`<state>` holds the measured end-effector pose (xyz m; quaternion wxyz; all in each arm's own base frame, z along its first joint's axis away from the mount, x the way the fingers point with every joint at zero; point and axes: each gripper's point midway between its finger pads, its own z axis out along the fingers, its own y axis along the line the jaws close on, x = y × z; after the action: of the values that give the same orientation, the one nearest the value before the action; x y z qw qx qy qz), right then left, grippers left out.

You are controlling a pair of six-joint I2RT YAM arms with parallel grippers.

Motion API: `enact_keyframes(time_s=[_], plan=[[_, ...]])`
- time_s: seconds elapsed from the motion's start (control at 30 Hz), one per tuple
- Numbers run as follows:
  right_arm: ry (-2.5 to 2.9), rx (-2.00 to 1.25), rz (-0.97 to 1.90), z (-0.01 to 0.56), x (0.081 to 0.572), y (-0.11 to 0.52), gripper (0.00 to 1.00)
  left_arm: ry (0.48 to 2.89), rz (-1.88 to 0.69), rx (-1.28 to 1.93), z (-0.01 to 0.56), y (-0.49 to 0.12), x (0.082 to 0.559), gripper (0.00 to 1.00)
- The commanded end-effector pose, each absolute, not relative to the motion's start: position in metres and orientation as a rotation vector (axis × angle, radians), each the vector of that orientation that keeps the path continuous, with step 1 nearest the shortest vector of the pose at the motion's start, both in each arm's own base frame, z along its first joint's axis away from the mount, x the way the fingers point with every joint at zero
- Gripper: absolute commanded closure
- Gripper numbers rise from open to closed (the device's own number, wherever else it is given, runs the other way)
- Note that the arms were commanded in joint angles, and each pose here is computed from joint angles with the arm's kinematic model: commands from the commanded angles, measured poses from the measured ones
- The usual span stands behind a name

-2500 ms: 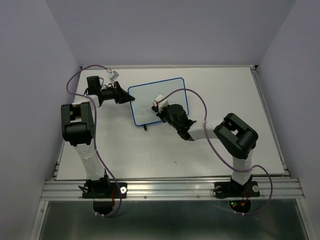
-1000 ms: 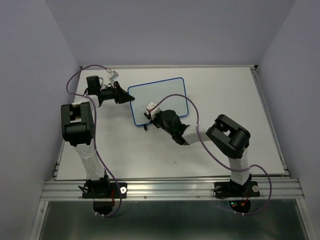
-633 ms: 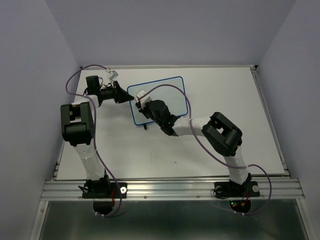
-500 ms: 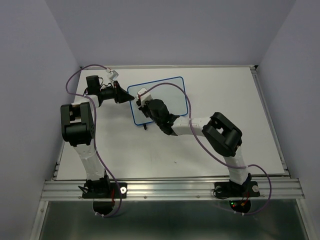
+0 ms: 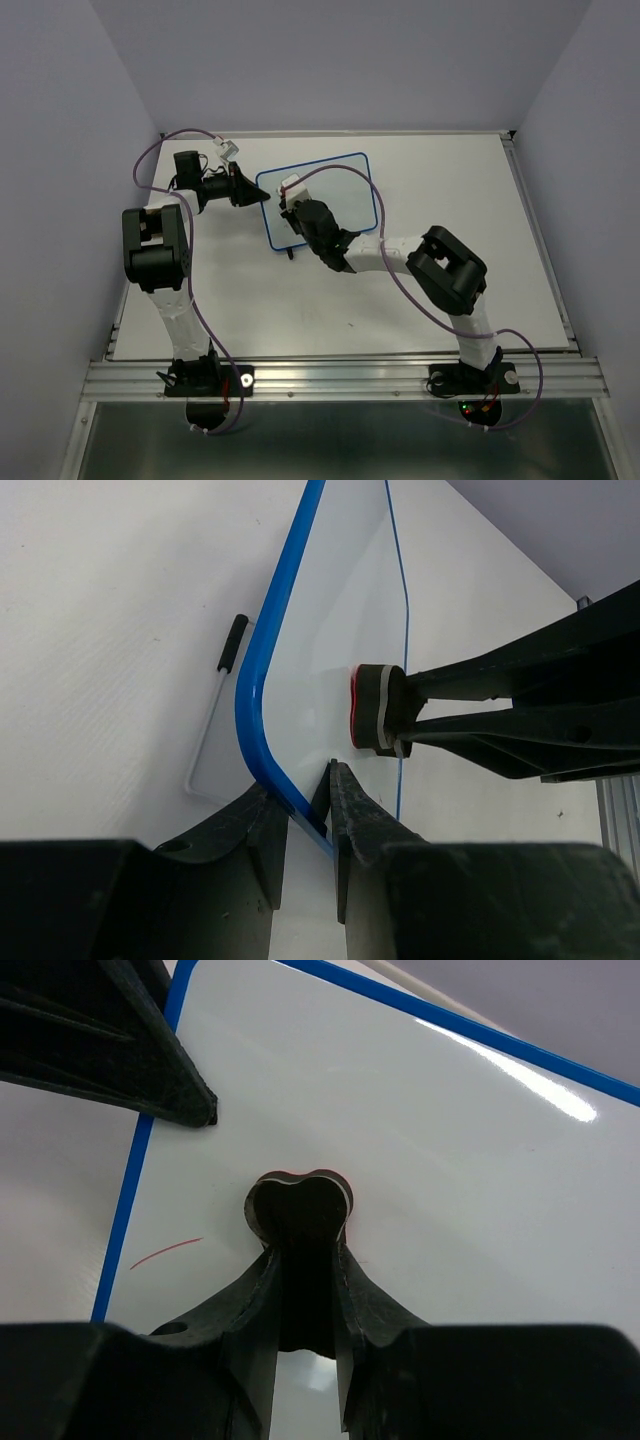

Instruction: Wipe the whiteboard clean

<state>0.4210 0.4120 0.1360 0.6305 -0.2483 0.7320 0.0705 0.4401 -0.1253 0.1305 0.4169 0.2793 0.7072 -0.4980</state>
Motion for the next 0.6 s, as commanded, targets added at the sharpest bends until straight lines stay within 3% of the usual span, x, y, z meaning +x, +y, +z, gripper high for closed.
enact_keyframes(time_s=[0.0,0.27,0.57], plan=[[1.727,-0.750,0.134,0.094,0.413,0.403,0.99,1.677,-1.044,0.814,0.144,-0.120,0.458,1.00],[1.694,-1.003,0.321,0.065,0.368,0.452,0.99,1.680,-1.042,0.809,0.144,-0.119,0.458,1.00],[1.706,-1.155,0.367,0.042,0.342,0.465,0.99,1.679,-1.042,0.807,0.144,-0.120,0.459,1.00]])
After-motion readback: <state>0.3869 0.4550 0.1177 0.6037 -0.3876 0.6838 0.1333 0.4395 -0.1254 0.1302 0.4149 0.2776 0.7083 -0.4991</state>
